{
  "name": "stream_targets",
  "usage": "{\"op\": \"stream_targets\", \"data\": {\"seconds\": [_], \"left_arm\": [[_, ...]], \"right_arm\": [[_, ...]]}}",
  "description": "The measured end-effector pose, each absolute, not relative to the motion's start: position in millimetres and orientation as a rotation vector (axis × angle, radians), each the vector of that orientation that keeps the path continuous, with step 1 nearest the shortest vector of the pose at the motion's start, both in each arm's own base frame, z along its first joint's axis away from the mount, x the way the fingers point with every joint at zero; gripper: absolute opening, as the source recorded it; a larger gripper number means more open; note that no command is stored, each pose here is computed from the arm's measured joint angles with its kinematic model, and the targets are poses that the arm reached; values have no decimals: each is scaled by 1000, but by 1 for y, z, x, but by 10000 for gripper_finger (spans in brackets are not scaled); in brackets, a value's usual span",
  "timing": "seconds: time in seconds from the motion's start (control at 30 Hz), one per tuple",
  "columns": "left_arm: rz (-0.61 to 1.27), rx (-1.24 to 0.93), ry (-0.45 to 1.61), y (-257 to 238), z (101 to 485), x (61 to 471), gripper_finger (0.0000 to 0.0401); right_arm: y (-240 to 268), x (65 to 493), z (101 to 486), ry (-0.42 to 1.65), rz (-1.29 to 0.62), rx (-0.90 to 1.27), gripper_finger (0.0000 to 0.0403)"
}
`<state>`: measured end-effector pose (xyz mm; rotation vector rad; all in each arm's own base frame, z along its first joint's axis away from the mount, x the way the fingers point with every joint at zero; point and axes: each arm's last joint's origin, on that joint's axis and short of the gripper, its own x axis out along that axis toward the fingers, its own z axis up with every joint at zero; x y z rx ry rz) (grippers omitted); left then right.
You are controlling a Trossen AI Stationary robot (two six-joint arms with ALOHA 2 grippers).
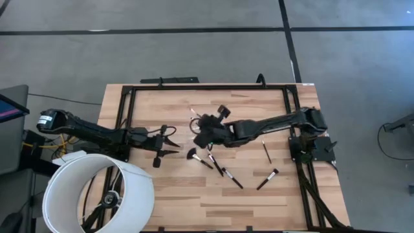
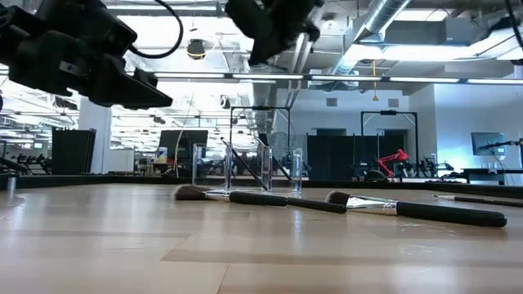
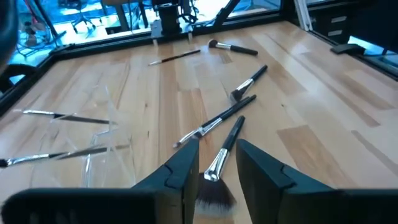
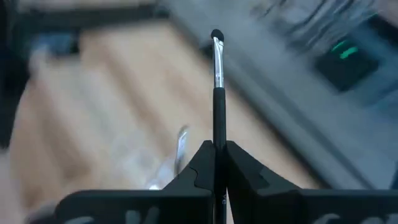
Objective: Put items in baskets/containers
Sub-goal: Put the black eyeshadow brush into the transparent organizer
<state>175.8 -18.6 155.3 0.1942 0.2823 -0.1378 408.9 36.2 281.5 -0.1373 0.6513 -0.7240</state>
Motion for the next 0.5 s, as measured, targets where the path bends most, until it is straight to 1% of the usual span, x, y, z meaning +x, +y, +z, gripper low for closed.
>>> {"op": "stream_targets", "data": {"seconds": [0.07,0.2,0.3,0.37,0.5], "left_arm": [[-128,196,289,-18,153,174,104],[-125,199,303,-18,150,173,104],[-124,193,312,-18,148,173,104],[-123,192,312,-18,148,173,104],[-124,192,319,-18,147,173,104]], "right_arm": [[38,412,281,551,-715,-148,7],[35,423,256,400,-585,-152,9],[16,424,233,264,-519,-70,7],[1,420,211,197,-499,-19,7],[-22,422,177,-29,-400,81,10]]}}
